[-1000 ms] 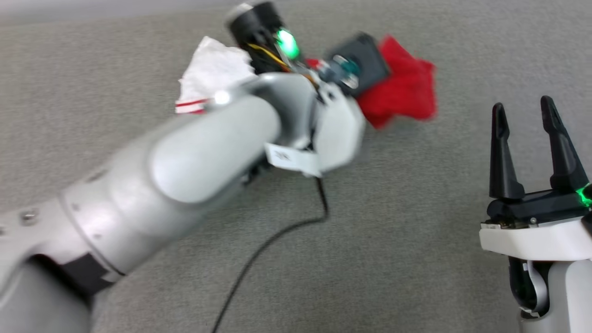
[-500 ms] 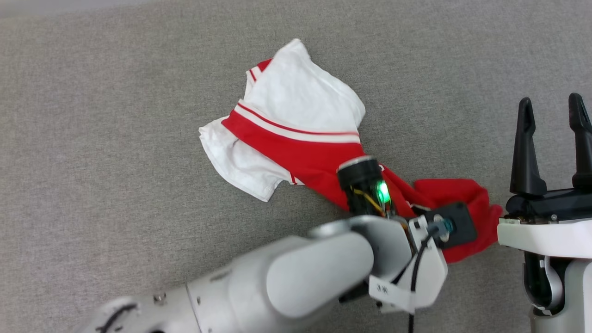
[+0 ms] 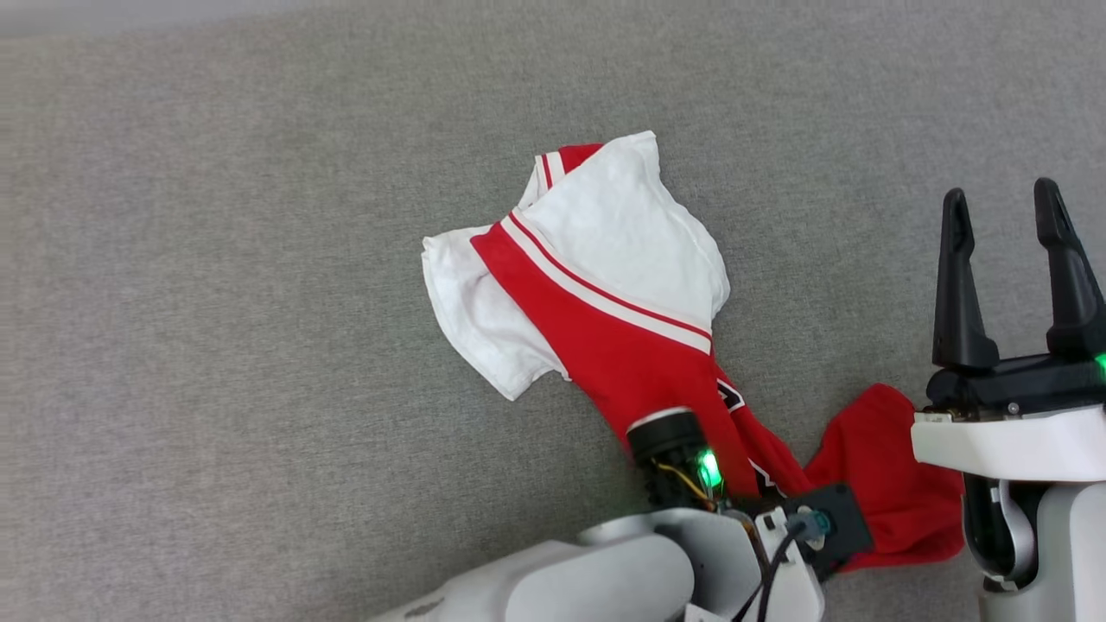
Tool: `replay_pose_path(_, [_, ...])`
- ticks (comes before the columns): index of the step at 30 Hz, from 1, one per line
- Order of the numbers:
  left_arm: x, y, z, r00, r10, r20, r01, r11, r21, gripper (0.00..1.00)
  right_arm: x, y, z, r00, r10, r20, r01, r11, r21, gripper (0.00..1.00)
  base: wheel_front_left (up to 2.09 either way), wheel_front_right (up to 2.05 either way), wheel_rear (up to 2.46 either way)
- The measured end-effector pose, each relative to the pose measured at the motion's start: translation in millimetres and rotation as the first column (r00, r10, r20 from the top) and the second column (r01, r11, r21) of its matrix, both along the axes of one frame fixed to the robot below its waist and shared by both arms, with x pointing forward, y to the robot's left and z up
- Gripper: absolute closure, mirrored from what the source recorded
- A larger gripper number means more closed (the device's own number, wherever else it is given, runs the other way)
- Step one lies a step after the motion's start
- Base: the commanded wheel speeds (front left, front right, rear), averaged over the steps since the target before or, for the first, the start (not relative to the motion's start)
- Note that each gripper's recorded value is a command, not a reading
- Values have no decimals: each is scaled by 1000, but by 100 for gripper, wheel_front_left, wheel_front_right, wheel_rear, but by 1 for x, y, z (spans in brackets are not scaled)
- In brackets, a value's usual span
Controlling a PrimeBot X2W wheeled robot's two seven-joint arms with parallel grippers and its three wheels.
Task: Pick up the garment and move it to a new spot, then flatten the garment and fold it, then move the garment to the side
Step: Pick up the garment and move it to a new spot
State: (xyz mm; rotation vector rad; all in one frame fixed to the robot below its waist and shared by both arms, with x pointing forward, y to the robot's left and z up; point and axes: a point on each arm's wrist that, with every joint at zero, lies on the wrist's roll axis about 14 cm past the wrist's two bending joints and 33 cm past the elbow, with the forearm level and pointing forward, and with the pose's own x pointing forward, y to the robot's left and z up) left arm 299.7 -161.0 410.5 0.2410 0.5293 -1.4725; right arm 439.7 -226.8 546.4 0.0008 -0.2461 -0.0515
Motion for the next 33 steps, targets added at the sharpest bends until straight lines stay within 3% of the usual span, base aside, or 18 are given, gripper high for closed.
replay_pose_path(4, [21,-6,33,996,53,77,-41,987,-152,0,-5,4,3,1000,8,2,-8,1000,-2,0,0,0,0])
replay_pose_path(8, [47,-5,73,978,149,147,-95,942,-322,0,-12,8,6,1000,16,6,-16,1000,-7,0,0,0,0])
replay_pose_path(15, [90,23,122,875,389,287,-220,849,-480,0,-21,23,13,998,58,21,-58,998,-1,0,0,0,0])
replay_pose_path(21, [128,82,137,721,617,314,-410,746,-525,0,-25,35,16,995,92,27,-92,996,4,0,0,0,0])
replay_pose_path(27, [145,156,157,515,801,305,-553,582,-596,0,-28,47,15,992,125,23,-125,992,5,0,0,0,0])
replay_pose_path(33, [140,232,153,301,908,292,-671,419,-611,0,-31,63,16,985,171,22,-171,985,4,0,0,0,0])
